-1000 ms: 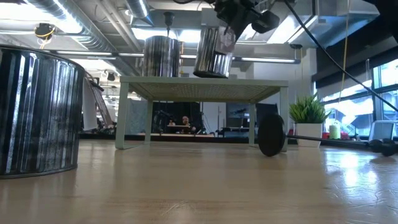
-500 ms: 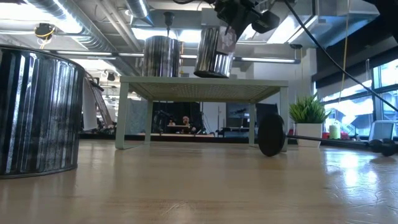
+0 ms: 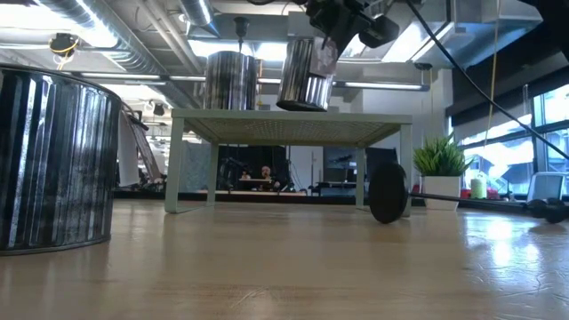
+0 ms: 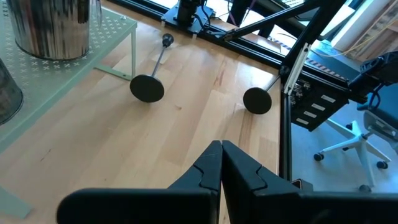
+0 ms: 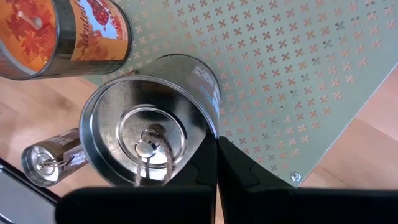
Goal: Pick & Place candle stick holders
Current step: Put the top brown scented candle on the shelf aligned with the other scented candle
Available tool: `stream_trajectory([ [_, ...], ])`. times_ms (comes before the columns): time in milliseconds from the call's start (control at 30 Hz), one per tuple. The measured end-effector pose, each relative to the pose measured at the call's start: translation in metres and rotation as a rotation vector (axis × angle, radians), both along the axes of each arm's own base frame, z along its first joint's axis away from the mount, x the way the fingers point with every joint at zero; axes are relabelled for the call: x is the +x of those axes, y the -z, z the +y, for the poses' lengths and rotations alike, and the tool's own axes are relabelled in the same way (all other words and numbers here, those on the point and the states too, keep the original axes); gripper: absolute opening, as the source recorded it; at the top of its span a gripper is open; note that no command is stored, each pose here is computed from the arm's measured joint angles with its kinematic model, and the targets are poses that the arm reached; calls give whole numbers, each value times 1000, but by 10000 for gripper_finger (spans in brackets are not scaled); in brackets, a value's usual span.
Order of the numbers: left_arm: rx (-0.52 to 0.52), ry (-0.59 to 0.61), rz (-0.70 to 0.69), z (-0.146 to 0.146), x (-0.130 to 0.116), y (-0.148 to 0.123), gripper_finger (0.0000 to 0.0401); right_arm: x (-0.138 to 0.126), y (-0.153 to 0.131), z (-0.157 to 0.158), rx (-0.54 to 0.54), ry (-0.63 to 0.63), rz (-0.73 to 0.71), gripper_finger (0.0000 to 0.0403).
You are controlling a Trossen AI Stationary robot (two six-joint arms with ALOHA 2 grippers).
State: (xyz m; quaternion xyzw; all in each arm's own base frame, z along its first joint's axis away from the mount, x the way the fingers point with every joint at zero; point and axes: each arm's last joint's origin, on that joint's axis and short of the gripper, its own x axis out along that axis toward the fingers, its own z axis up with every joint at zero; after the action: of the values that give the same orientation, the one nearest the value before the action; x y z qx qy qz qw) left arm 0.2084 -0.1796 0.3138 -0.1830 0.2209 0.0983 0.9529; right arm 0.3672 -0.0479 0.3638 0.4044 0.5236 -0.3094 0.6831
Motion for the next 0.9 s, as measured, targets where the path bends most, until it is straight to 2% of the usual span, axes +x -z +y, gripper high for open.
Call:
stream_trajectory([
  [633, 0, 0, 0, 0, 0, 0, 2, 2, 0, -1, -4, -27, -21, 12],
  [900, 5, 2, 0, 0, 0, 0, 2, 10, 11, -2, 39, -47, 1, 13],
])
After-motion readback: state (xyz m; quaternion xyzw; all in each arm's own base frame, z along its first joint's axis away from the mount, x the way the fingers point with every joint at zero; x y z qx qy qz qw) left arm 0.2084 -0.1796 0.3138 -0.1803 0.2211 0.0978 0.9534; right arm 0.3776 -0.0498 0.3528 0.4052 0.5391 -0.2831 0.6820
